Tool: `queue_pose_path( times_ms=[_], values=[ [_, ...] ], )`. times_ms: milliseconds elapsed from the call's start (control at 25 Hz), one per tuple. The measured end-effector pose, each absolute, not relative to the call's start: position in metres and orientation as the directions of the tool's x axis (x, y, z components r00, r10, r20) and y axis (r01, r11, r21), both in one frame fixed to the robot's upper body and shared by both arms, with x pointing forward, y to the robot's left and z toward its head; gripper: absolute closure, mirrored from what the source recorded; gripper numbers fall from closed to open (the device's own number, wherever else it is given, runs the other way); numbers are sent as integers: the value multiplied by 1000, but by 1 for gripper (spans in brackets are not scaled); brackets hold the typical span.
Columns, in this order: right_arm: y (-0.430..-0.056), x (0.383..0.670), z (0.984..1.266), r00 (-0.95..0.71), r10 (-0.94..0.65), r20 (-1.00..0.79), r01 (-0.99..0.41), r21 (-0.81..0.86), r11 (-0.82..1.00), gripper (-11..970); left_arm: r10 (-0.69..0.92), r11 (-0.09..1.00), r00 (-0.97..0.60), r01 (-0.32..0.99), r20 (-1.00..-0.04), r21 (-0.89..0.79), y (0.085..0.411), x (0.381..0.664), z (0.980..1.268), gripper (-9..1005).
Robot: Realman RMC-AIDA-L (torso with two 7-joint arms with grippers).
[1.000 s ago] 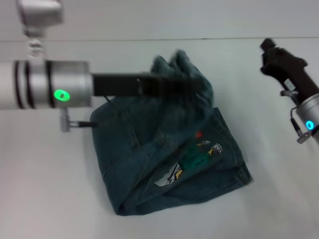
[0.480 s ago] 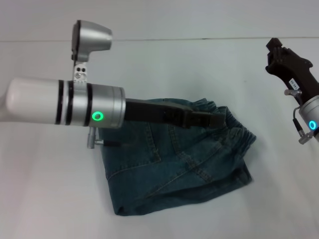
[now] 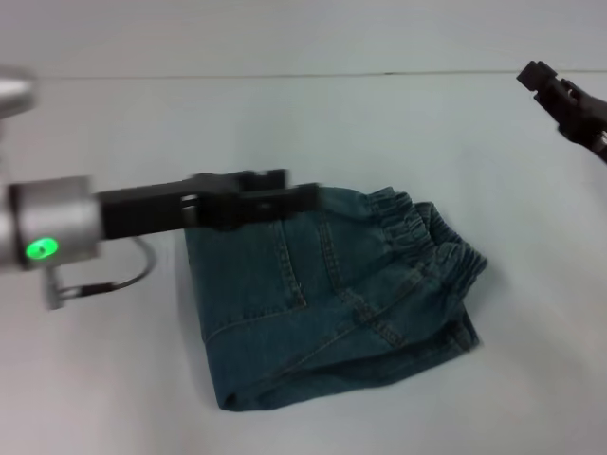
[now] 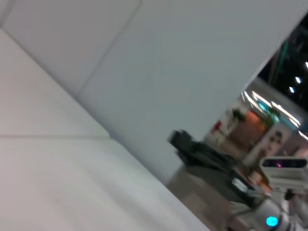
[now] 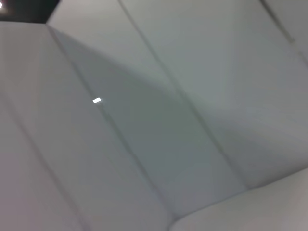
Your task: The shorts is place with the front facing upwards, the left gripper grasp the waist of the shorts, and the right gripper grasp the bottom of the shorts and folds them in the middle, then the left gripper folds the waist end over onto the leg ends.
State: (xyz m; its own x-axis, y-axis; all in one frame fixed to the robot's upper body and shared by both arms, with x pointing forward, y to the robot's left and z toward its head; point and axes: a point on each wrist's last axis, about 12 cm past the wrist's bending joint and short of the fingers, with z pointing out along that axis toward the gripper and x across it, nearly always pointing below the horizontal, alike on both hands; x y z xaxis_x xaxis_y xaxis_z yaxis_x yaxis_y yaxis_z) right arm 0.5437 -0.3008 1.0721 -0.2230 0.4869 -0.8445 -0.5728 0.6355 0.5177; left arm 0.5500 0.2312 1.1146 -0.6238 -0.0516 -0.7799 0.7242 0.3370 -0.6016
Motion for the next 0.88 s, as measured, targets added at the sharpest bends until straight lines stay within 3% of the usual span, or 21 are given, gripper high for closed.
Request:
queue_pose_path(
  times_ms=[120,400,640,880],
  values=[
    [-312,539,1093,-301,404,-864,-676,492,549,722,-99,366,-600,720,-794,-589,257,537,1110,137],
    [-341,520,1135,-457,98,-884,-803,457,382,467,13,473,-506,763,-863,-440,298,504,1099,107],
    [-361,497,1125,-417,-36,-908,-836,368,406,328,105,515,-535,750,-838,-414,315,485,1091,107],
    [-351,495,1106,-500,-165,-850,-820,403,406,176,111,500,-557,747,-823,-438,318,476,1089,107]
  ],
)
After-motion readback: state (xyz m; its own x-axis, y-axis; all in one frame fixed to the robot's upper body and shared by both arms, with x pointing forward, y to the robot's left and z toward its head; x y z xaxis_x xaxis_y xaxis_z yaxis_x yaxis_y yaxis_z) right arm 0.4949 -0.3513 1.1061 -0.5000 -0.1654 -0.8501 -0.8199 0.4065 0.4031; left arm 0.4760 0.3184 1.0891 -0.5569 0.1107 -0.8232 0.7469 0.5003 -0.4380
